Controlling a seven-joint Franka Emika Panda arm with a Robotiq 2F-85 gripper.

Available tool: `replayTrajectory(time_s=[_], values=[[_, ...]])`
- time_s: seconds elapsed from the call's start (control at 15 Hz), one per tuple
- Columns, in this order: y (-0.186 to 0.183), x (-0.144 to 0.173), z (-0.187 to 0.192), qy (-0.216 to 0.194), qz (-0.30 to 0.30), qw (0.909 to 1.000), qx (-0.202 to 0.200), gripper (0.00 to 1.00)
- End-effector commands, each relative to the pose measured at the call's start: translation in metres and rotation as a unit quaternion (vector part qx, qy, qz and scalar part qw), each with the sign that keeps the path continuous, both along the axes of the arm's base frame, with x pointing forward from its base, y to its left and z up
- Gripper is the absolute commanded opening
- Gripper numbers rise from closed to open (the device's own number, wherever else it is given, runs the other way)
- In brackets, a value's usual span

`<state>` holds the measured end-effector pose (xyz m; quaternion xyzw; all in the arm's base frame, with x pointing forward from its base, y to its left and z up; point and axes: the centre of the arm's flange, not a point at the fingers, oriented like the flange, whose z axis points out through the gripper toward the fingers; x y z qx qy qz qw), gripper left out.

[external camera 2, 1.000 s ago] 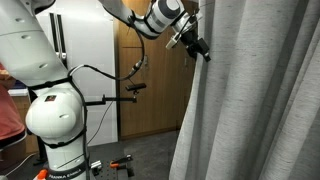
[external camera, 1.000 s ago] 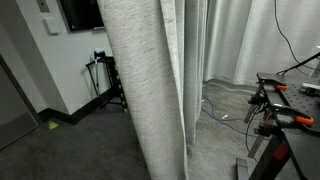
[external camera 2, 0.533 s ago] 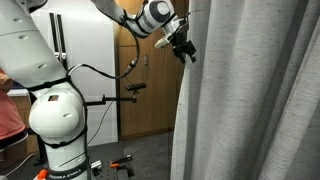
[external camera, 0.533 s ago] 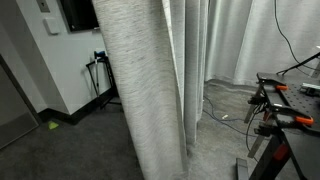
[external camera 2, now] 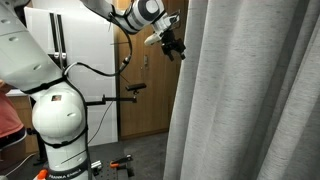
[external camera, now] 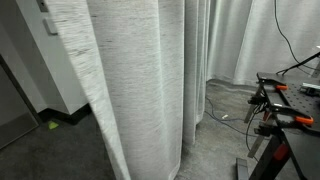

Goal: Slide the curtain to the left

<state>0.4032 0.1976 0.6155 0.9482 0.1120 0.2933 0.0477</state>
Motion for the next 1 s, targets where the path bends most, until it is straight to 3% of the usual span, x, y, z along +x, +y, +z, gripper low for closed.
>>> replayTrajectory(time_s=[0.0, 0.27, 0.47, 0.93], values=[[-0.038, -0.028, 0.003, 0.006, -0.046, 0.9989, 0.009, 1.00], [-0.072, -0.041, 0.011, -0.009, -0.114, 0.9929, 0.035, 1.00], [-0.091, -0.053, 0.024, 0.017, -0.151, 0.9870, 0.052, 1.00], [-0.123, -0.053, 0.037, 0.092, -0.221, 0.9708, 0.006, 1.00]])
